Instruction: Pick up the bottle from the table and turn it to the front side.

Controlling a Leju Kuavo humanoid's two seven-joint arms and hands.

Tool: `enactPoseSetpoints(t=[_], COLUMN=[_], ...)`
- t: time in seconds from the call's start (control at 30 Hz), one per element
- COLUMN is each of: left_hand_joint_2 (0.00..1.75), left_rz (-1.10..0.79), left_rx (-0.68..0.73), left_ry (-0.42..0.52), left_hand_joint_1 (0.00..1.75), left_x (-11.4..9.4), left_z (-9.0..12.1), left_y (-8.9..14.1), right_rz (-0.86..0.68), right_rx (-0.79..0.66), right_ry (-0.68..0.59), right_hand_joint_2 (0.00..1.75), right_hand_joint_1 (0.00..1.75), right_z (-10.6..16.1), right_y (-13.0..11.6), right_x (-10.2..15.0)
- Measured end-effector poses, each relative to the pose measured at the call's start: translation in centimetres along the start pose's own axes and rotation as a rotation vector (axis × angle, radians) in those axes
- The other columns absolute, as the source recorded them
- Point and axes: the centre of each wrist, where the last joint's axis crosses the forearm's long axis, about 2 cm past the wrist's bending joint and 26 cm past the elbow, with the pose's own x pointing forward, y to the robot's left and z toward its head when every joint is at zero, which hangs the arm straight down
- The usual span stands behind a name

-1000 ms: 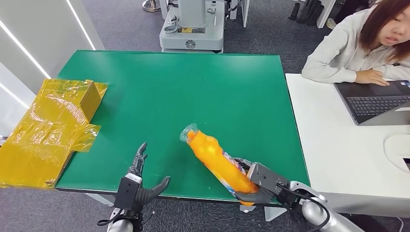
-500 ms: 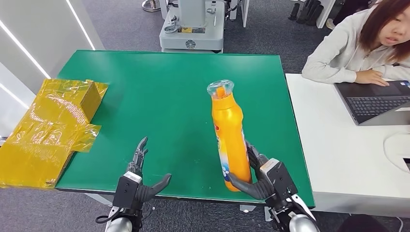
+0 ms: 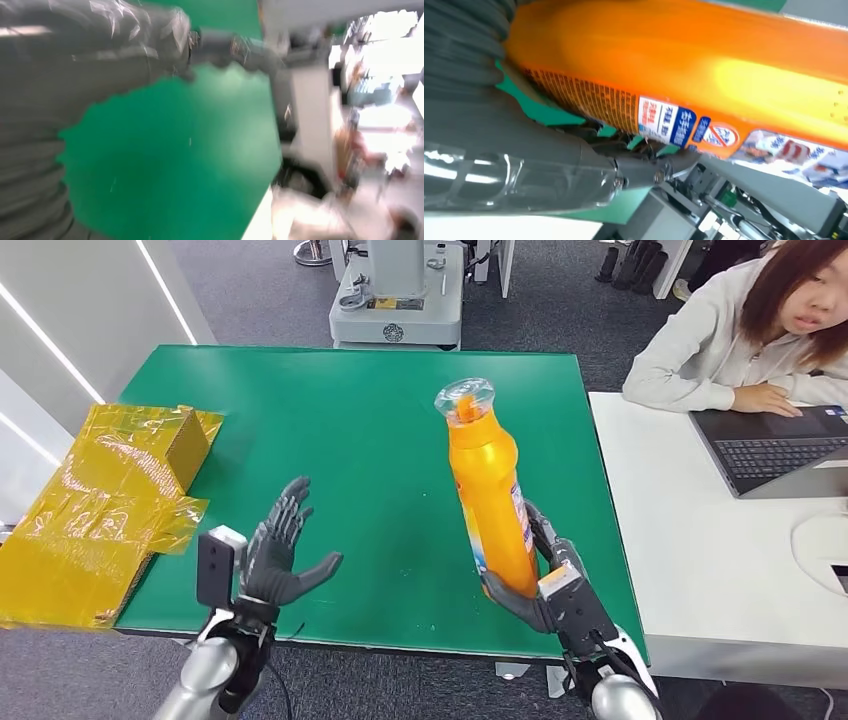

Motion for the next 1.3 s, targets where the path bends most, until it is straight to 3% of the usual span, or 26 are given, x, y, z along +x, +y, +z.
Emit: enactPoseSetpoints(t=[0.17, 0.4, 0.97, 1.3], left_hand_joint_2=[1.75, 1.75, 1.75, 1.75], left_rz=[-0.039, 0.005, 0.129, 0.238], left_rx=[-0.020, -0.013, -0.102, -0.188], left_ry=[-0.071, -0.100, -0.133, -0.083], left_hand_joint_1=[0.00, 0.00, 0.00, 0.00], left_x=[2.4, 3.2, 4.6, 5.0], left_z=[-2.4, -3.4, -7.6, -8.1], left_y=[1.5, 1.9, 0.3, -1.1], right_rz=[0.140, 0.340, 0.392, 0.435], right_rx=[-0.018, -0.051, 0.004, 0.045], right_ry=[-0.026, -0.092, -0.128, -0.097], right_hand_joint_2=[1.75, 1.75, 1.75, 1.75], right_hand_joint_1=[1.75, 1.75, 1.75, 1.75], right_z=[-2.6, -4.5, -7.5, -7.7], right_y=[0.5, 2.2, 5.9, 7.1], right_x=[-0.1, -0.1, 0.9, 0.7])
